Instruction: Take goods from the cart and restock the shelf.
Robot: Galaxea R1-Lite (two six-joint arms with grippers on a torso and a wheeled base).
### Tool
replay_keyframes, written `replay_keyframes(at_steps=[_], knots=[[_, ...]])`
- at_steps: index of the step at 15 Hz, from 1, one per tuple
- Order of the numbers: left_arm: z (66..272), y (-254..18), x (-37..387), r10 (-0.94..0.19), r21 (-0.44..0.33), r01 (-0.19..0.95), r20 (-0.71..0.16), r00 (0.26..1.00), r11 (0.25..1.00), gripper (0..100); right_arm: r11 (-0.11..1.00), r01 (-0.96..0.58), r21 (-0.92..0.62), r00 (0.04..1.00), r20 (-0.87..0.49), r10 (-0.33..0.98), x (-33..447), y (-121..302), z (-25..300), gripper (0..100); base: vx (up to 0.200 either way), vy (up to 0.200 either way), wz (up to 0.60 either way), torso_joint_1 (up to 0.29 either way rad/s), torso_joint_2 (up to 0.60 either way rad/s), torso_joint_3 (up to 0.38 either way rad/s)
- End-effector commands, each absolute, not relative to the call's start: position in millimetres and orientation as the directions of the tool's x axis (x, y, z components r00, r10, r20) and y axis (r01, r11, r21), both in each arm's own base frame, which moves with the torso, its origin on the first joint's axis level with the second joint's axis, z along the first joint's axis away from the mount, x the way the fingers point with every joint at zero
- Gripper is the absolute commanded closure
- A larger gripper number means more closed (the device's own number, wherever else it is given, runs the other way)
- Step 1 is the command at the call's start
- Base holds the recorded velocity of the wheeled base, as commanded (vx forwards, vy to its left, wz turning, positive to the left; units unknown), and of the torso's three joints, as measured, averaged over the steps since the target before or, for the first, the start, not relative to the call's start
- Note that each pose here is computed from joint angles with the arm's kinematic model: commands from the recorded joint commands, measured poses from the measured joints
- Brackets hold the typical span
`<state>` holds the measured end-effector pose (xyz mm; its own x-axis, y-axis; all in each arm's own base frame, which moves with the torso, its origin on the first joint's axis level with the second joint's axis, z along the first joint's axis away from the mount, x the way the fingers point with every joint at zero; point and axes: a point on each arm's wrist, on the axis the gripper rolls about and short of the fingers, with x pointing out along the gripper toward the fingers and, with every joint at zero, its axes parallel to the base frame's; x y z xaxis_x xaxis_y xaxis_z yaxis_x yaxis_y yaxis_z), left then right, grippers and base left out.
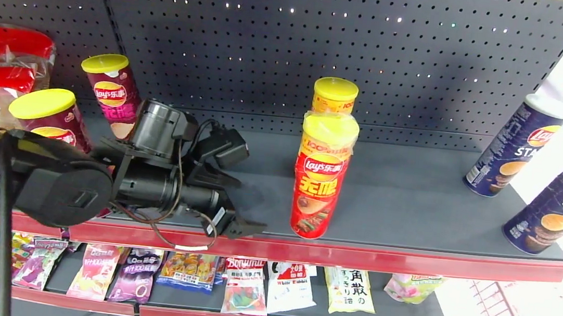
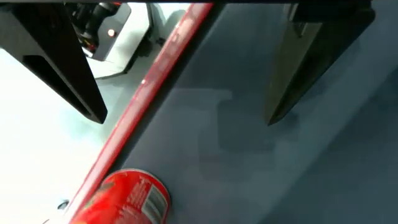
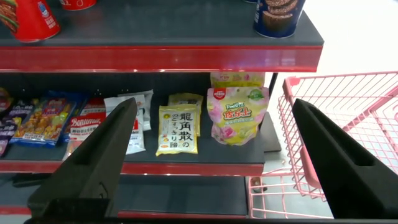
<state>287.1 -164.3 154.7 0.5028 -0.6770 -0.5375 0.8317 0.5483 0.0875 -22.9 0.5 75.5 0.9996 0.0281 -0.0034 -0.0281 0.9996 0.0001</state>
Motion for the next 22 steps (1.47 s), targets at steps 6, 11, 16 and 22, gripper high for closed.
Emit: replay_keyframes(at_steps=[6, 11, 16, 22], knots=[[141, -188, 307, -0.677, 0.114, 0.848, -0.552, 0.487, 0.517, 0, 1.000, -0.029, 0.000, 1.000, -0.003, 0.029, -23, 1, 75, 0, 0.000, 0.000, 0.00, 0.000, 0.00, 0.000], [137, -192, 313, -0.671, 0.136, 0.851, -0.556, 0.490, 0.508, 0, 1.000, -0.029, 0.000, 1.000, -0.003, 0.029, -23, 1, 75, 0, 0.000, 0.000, 0.00, 0.000, 0.00, 0.000], [137, -196, 319, -0.675, 0.141, 0.850, -0.548, 0.494, 0.507, 0, 1.000, -0.029, 0.000, 1.000, -0.003, 0.029, -23, 1, 75, 0, 0.000, 0.000, 0.00, 0.000, 0.00, 0.000], [139, -200, 324, -0.679, 0.149, 0.848, -0.536, 0.501, 0.508, 0, 1.000, -0.029, 0.000, 1.000, -0.003, 0.029, -23, 1, 75, 0, 0.000, 0.000, 0.00, 0.000, 0.00, 0.000]])
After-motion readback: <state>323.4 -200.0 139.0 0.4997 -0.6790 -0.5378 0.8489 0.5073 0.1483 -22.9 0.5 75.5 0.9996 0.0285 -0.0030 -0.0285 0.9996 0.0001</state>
